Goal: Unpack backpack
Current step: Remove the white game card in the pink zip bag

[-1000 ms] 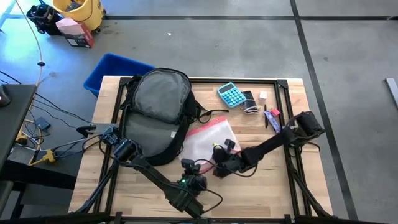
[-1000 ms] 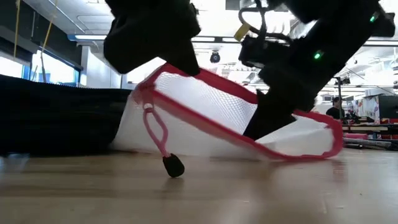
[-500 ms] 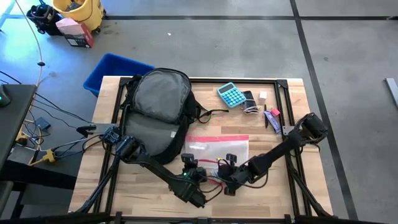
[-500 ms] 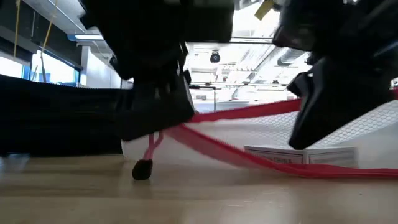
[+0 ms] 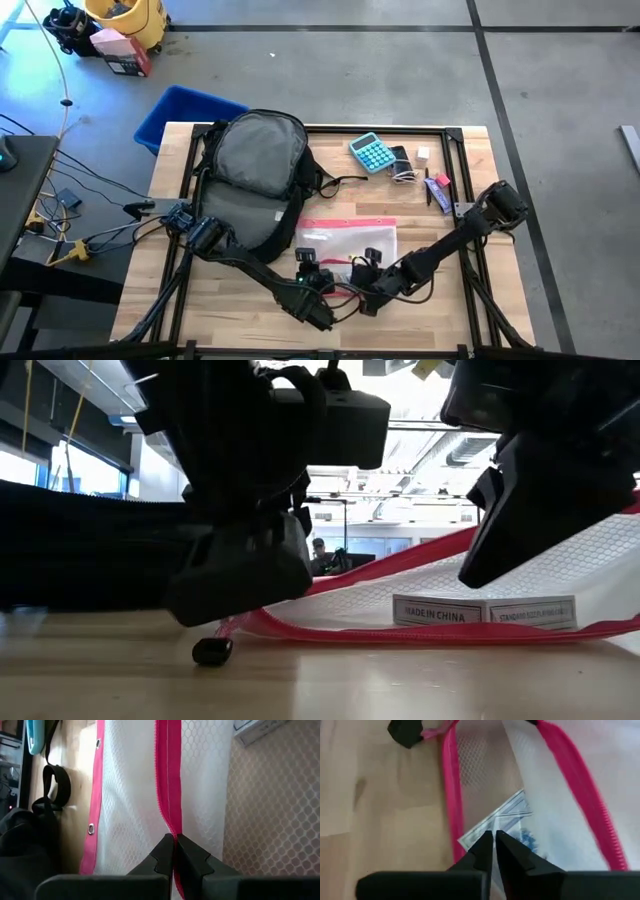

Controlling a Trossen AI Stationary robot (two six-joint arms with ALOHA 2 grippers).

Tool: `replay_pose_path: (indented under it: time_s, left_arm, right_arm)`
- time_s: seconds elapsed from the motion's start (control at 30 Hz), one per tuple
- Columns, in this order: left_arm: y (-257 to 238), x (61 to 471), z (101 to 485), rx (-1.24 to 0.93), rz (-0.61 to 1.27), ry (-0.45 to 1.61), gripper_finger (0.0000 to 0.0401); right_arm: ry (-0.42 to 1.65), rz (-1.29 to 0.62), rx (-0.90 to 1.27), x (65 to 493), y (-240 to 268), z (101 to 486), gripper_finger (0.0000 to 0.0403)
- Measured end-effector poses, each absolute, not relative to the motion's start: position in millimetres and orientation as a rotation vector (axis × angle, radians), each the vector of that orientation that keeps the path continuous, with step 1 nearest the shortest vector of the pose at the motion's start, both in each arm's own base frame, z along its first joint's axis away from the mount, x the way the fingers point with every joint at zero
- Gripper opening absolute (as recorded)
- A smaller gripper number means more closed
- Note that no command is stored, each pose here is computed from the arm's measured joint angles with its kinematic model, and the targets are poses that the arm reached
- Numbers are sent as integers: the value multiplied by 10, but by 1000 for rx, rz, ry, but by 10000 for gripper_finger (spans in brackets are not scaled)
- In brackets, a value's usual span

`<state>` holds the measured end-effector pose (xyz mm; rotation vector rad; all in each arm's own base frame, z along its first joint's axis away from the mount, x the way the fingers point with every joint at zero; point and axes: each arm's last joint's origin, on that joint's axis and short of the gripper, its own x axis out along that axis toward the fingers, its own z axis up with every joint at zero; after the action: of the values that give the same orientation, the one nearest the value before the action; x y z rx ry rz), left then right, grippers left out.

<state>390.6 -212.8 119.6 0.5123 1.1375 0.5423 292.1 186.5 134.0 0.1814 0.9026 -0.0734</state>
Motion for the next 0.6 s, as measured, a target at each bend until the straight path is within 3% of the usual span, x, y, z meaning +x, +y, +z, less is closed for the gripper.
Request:
replay_pose_path:
  time_s: [0.2, 0.37, 0.47, 0.6]
  left_arm:
    - [-2127, 3910, 1196, 509, 543, 1135, 0]
    - [-2120, 3925, 1195, 501, 542, 1129, 0]
    - [-2121, 3947, 1192, 473, 548, 1111, 0]
    - [-2091, 3992, 1190, 436, 554, 1095, 0]
  right_arm:
    - [843, -35, 198, 2968, 1899, 1384, 116]
    - [758, -3, 56, 3004, 1932, 1426, 205]
    - [758, -27, 18, 2986, 1934, 1414, 235]
    - [781, -21, 10, 2933, 1977, 1397, 241]
